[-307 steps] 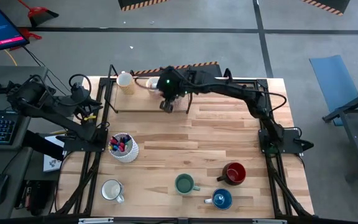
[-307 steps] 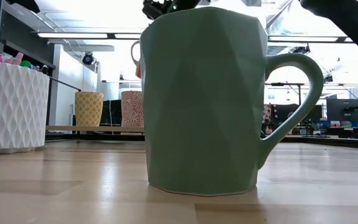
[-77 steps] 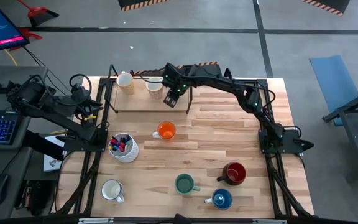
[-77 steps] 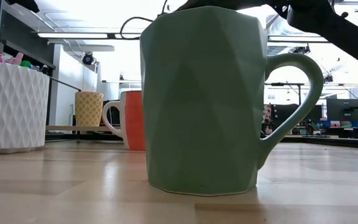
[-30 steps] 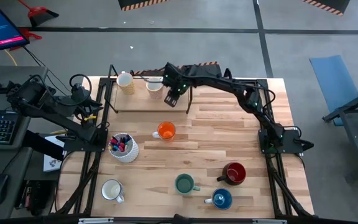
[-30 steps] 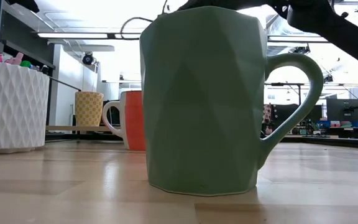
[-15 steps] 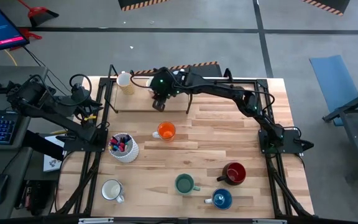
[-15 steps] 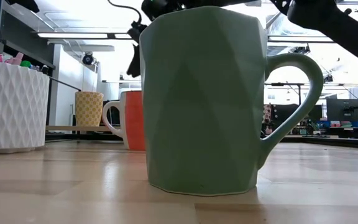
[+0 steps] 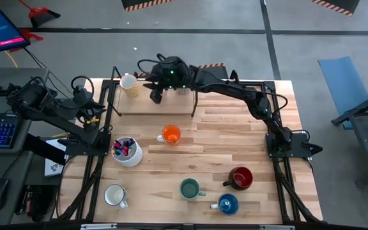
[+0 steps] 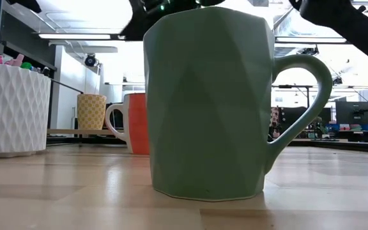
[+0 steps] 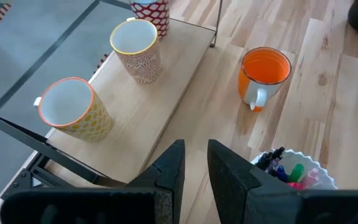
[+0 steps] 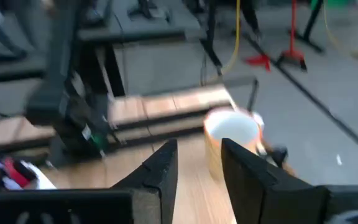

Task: Place coffee mugs
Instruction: Adjust the colored mugs on the shelf

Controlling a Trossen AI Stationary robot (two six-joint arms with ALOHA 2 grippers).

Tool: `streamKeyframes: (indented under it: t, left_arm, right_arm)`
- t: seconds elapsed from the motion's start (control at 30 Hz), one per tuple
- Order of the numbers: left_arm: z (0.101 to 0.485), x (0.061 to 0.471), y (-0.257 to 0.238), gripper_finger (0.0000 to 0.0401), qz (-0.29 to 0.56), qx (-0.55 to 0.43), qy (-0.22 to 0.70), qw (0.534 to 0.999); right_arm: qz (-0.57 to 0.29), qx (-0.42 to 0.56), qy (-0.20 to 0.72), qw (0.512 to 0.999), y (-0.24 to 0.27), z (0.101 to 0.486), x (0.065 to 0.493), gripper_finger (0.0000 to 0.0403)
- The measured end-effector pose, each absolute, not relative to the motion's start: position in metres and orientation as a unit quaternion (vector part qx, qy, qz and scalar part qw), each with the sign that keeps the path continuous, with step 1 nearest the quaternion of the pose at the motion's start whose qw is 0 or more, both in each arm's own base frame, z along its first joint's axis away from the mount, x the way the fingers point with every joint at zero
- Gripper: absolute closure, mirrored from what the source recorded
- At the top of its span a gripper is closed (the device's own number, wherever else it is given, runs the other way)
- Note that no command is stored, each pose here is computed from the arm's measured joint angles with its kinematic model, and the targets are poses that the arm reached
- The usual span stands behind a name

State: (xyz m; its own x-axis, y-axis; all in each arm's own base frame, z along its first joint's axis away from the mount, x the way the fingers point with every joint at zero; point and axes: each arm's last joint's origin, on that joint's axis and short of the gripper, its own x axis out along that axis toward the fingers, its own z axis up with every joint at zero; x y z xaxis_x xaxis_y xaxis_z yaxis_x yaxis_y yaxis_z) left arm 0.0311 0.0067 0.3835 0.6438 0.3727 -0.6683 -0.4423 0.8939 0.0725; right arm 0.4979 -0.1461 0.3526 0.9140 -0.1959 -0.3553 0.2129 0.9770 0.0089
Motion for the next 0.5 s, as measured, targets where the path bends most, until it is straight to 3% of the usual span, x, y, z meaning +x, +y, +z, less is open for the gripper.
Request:
streamKeyframes:
  t: [0.23, 0.5]
  left_arm:
    - [0.374, 0.045, 0.002, 0.0341, 0.218, -0.039, 0.361, 0.906]
    - [0.36, 0.083, -0.007, 0.0341, 0.218, 0.049, 0.366, 0.904]
  right_arm:
    - [-0.109, 0.05, 0.265, 0.957, -0.15, 0.338, 0.488, 0.03]
    - [-0.166, 0.03, 0.341, 0.925, -0.13, 0.373, 0.446, 0.03]
